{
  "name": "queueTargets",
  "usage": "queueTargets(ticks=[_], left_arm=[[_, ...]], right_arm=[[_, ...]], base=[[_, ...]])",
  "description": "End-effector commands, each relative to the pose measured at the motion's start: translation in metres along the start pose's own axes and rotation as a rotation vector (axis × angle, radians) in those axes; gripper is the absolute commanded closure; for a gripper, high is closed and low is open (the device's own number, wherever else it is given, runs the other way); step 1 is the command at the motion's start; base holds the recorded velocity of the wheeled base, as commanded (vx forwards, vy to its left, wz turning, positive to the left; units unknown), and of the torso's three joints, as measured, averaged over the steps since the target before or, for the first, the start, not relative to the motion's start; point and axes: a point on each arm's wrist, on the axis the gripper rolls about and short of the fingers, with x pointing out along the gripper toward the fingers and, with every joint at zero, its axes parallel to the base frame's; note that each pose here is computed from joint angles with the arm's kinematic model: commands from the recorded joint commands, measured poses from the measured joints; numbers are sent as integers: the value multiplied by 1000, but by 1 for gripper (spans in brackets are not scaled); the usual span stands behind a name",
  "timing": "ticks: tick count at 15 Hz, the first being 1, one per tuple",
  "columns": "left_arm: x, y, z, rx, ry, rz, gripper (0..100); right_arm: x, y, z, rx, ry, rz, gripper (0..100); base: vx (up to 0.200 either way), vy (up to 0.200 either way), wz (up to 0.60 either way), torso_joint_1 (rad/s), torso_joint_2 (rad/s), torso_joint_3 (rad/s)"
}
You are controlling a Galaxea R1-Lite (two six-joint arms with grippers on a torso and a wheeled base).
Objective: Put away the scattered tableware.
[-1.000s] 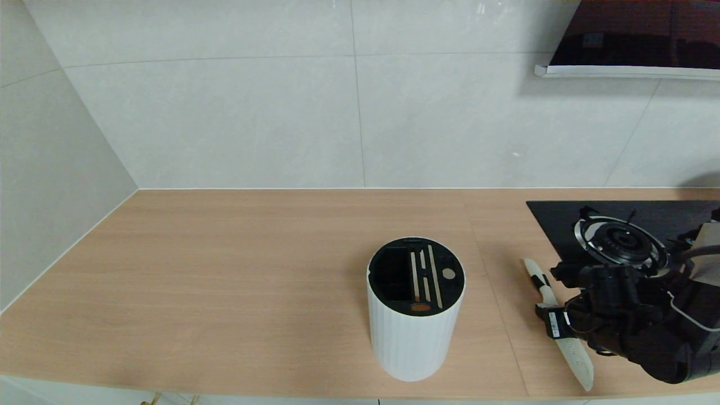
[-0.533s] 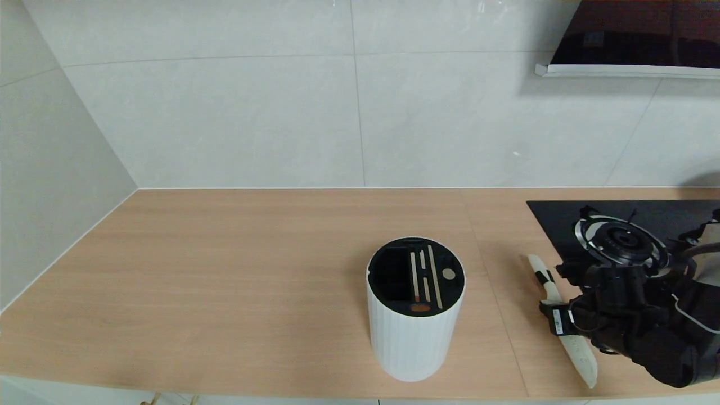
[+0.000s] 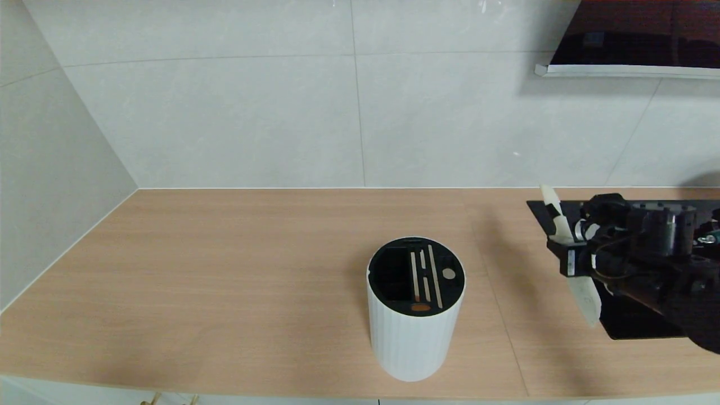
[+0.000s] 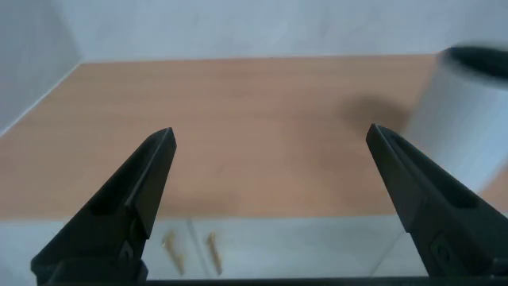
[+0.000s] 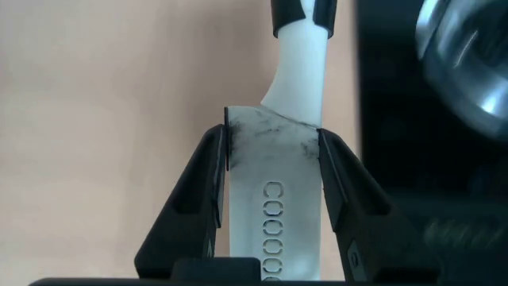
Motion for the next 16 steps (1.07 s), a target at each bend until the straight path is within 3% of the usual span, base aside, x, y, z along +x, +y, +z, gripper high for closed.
queueTargets(ticks=[1, 3, 4, 5, 7, 8, 12, 14, 15, 16], left_arm=[[62, 4, 78, -54, 168, -205, 0], [117, 6, 97, -136, 277, -311, 0], [141, 3, 102, -174, 294, -355, 0], [171, -3, 104, -255, 287, -400, 0], [217, -26, 108, -426, 199, -517, 0], [237, -36, 106, -505, 162, -529, 0], [272, -68, 86, -550, 146, -513, 0], [276, -94, 79, -563, 154, -556, 0], [276, -102, 76, -583, 165, -582, 0], [273, -111, 72, -628, 177, -621, 0]], right_arm=[[-30, 22, 79, 1, -177, 86, 100], [-43, 47, 112, -8, -219, 169, 100], [-48, 59, 121, -9, -241, 205, 100], [-59, 73, 126, -8, -263, 235, 100], [-79, 98, 128, -8, -287, 264, 100], [-92, 108, 129, -6, -299, 290, 100], [-135, 128, 114, 14, -288, 423, 100], [-145, 141, 111, 5, -284, 462, 100], [-147, 145, 108, -3, -273, 478, 100], [-146, 149, 105, -10, -264, 487, 100]], base=[[0, 0, 0, 0, 0, 0], [0, 0, 0, 0, 0, 0], [0, 0, 0, 0, 0, 0], [0, 0, 0, 0, 0, 0], [0, 0, 0, 0, 0, 0], [0, 0, 0, 0, 0, 0], [0, 0, 0, 0, 0, 0], [0, 0, 0, 0, 0, 0], [0, 0, 0, 0, 0, 0], [0, 0, 0, 0, 0, 0]])
